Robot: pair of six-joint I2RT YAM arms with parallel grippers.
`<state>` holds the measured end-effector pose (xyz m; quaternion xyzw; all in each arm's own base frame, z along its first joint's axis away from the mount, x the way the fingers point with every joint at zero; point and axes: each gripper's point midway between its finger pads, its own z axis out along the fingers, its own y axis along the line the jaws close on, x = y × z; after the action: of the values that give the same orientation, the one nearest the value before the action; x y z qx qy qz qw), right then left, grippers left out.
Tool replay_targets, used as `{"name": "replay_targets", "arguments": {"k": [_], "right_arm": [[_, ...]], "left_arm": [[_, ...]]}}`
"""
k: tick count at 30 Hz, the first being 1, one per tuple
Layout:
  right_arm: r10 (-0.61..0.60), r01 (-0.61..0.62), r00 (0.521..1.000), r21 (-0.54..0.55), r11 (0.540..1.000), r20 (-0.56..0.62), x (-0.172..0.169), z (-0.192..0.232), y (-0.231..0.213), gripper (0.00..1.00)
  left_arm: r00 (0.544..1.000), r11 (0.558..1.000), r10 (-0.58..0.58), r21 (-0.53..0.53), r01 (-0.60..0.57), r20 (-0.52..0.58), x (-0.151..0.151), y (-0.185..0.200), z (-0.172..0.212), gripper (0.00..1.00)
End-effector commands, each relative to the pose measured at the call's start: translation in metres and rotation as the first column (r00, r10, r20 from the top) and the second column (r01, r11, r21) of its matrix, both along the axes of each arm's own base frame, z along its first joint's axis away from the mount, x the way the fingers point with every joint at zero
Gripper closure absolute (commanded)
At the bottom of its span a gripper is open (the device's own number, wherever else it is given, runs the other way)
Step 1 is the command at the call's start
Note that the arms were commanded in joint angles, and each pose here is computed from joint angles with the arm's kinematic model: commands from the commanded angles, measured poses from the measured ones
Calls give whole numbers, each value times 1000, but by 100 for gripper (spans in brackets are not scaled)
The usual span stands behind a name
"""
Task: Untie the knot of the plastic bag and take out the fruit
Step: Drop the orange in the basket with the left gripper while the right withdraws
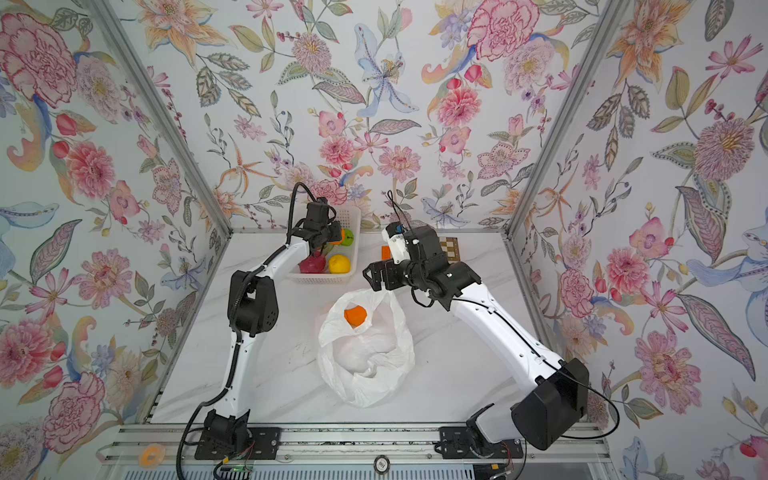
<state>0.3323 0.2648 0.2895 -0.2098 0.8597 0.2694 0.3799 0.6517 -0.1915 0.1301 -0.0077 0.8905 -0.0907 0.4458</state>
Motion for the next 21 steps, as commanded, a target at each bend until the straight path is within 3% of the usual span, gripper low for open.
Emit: {"name": "replay_targets", "arguments": {"k": [1,9,14,21], "right_arm": [[-8,8,1000,-18,1000,22,3,7,-4,1],[-15,15,1000,-25,1000,19,2,6,-7,1],[-17,17,1000,-25,1000,21,2,8,-9,1],[-14,15,1000,-22,1000,14,0,8,-9,1]], "left_arm": [[998,1000,-1,-3,1,-62,-2,5,-18,74],[996,999,23,-30,-25,-86,0,10,-28,58],[996,999,36,-29,-38,-76,-5,15,-20,37],[998,999,34,-25,-35,-44,-7,17,-1,31]]}}
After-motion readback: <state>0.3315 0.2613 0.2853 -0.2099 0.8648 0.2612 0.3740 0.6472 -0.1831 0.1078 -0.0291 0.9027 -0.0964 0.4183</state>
